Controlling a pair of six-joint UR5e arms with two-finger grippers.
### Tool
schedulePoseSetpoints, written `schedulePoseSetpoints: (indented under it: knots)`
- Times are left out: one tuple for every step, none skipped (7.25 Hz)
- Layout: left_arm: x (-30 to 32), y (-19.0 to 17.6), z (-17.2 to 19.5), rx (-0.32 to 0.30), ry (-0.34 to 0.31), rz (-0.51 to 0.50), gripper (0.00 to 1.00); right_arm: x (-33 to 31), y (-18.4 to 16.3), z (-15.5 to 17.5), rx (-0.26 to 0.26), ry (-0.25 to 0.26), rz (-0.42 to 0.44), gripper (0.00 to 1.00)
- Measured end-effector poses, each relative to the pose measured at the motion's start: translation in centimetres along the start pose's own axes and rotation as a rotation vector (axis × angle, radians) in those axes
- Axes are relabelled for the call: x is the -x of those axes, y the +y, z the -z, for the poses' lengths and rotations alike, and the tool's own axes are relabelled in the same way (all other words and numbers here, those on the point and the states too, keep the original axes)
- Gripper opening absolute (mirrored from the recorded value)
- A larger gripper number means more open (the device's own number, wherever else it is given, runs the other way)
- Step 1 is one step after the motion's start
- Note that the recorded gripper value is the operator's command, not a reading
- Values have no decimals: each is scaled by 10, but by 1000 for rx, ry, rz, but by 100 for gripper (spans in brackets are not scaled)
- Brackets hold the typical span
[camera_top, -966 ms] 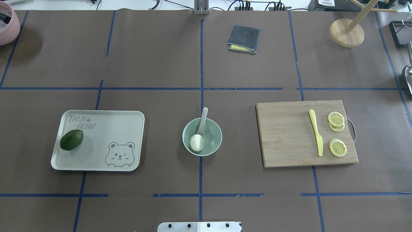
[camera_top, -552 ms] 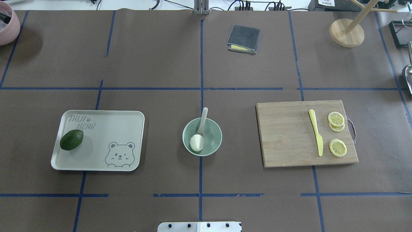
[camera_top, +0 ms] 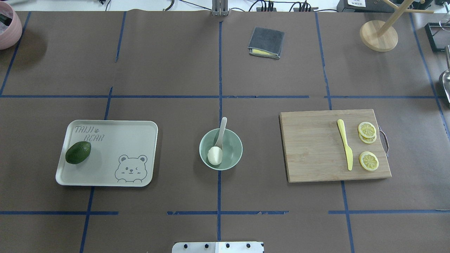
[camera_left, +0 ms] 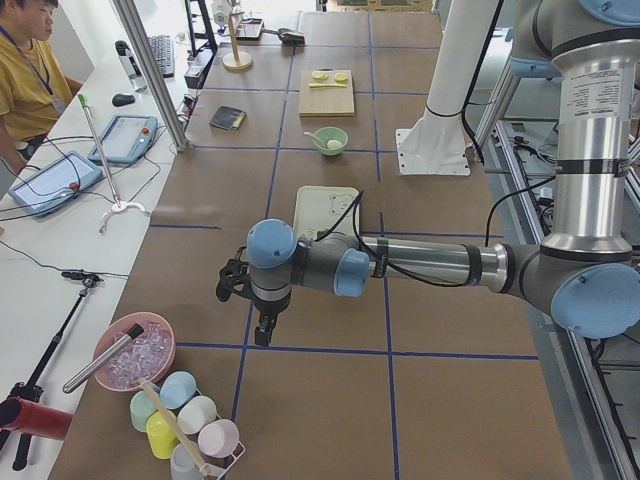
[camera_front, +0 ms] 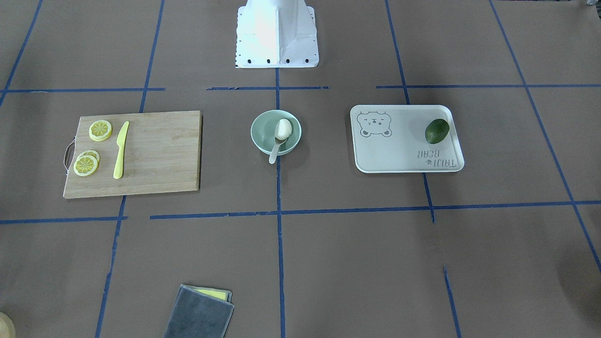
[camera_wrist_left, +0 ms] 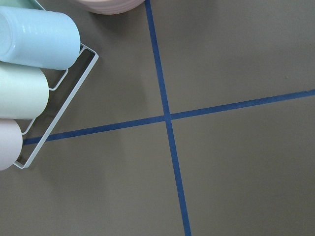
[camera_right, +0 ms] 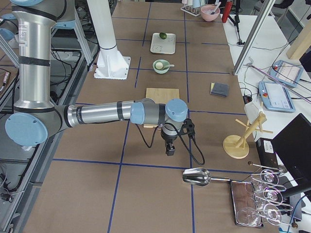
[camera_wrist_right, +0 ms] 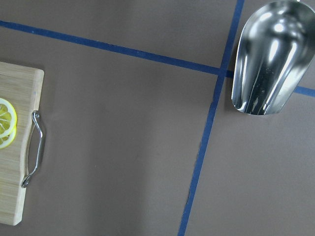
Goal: Put spoon and bun in bowl
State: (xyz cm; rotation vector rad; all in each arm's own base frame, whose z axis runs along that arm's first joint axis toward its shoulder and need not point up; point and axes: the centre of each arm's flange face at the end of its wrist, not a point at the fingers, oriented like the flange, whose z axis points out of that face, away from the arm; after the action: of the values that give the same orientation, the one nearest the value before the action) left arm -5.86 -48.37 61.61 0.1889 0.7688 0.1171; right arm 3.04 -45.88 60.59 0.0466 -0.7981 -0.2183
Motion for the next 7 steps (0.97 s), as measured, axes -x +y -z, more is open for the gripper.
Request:
schedulePoseSetpoints:
  knots:
    - [0, 1, 0, 2, 1, 1, 100, -1, -1, 0, -4, 3, -2, 100]
    - [-1, 3, 0, 8, 2, 7, 100, -1, -1, 0, -6, 4, -3, 100]
    - [-1, 4, 0, 21, 4, 12, 100, -1, -2, 0, -7, 5, -4, 100]
    - [0, 6, 0, 34, 6, 10, 100, -1, -1, -1, -6, 4, -5, 100]
    - [0, 8, 1, 51, 8, 11, 100, -2, 0, -1, -5, 3, -7, 100]
    - [-2, 9, 3, 65, 10, 15, 100, -3, 2, -2, -3, 1, -10, 100]
    - [-2, 13, 3, 76, 13, 21, 100, -3, 4, -3, -2, 0, -11, 100]
